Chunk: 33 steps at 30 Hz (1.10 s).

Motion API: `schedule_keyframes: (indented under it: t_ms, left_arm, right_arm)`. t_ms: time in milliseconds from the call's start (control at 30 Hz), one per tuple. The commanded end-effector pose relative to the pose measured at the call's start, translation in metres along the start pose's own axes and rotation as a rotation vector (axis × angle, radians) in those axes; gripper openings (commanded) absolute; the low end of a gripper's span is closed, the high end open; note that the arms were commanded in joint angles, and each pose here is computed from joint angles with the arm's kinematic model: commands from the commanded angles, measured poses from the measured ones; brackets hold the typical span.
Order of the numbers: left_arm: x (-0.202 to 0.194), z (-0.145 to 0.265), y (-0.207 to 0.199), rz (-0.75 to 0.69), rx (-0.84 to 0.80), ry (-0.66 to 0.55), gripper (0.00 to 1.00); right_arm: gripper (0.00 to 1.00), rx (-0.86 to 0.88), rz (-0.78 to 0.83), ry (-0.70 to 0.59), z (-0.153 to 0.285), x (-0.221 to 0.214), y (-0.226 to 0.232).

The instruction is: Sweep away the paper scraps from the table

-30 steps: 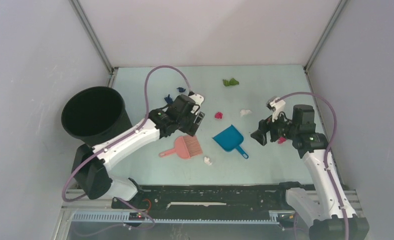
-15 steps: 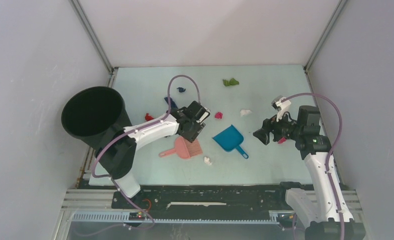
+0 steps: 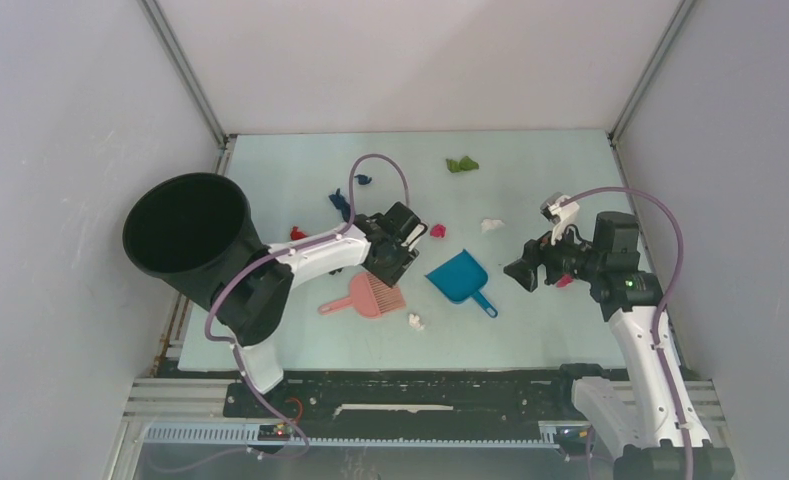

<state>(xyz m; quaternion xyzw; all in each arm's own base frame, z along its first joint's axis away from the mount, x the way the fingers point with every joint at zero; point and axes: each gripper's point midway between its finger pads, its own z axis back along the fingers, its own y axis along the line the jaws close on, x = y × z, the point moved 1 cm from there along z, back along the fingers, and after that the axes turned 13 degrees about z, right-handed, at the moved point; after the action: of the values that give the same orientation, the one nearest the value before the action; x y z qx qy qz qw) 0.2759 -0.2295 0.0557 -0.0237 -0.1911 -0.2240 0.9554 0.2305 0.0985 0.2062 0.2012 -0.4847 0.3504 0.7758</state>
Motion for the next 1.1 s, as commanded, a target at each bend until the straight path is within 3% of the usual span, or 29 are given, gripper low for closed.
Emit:
schedule_keyframes:
  t_ms: [0,400,633,867,1067]
  left_arm:
    - [0.009,-0.005,-0.01,-0.014,-0.038,-0.019,0.55]
    - [0.003,-0.024,-0.017,-0.005,-0.054,0.038,0.47]
    - [0.004,-0.019,-0.016,-0.024,-0.052,0.036,0.02]
    - [0.03,0.041,0.006,-0.003,0.025,-0.129,0.0]
    - [0.073,0.132,0.03,0.179,0.082,-0.423,0.0]
  right_arm:
    - [0.85,0.031,0.038,-0.018,-0.003,0.01,0.004]
    - [0.85,0.025,0.054,-0.005,-0.004,0.008,0.005]
    - [0.85,0.029,0.065,-0.006,-0.002,0.008,0.007]
    - [0.86,0.033,0.047,-0.015,-0.001,0.01,0.009]
    - [0.87,0.087,0.025,-0.035,-0.001,0.017,0.018]
